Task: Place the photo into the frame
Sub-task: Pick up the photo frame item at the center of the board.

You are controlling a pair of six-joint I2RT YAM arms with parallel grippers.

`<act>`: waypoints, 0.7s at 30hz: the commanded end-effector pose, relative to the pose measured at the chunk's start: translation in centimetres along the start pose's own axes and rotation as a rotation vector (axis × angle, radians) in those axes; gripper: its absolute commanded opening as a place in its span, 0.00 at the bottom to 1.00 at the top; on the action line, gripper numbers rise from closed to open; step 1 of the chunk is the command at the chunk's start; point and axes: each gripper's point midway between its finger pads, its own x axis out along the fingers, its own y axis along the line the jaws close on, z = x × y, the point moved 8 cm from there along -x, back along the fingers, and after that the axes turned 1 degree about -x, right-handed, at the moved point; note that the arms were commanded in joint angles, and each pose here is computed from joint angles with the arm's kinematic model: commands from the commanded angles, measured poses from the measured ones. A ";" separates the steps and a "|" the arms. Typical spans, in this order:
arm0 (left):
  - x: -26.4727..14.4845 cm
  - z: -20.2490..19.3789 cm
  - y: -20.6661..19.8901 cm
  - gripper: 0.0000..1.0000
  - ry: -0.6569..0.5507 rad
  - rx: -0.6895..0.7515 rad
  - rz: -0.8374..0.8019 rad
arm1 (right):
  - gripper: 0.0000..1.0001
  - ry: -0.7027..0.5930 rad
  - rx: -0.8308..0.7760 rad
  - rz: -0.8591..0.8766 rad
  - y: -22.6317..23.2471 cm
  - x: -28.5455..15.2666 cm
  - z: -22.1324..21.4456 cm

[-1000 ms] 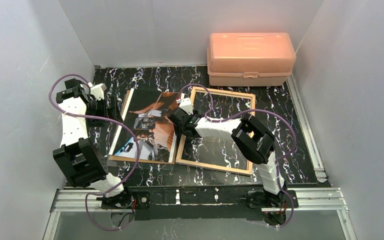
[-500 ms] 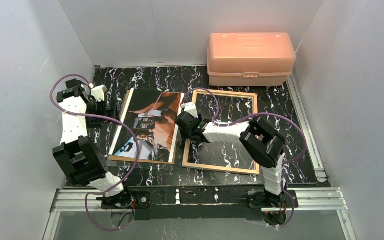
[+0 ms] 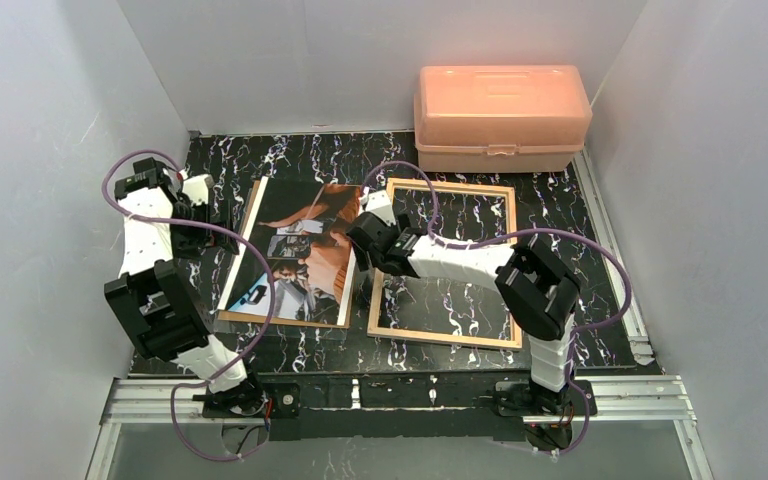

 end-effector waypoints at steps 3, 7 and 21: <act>-1.0 1.0 0.7 0.98 -0.008 -0.006 0.018 | 0.99 -0.168 0.136 0.140 4.6 -3.9 6.5; 0.0 0.8 0.9 0.98 0.023 -0.004 -0.017 | 0.99 -0.126 0.148 0.236 8.1 -2.3 6.5; 4.4 1.6 2.6 0.90 0.083 -0.067 -0.035 | 0.99 0.024 0.276 0.250 7.3 3.4 2.5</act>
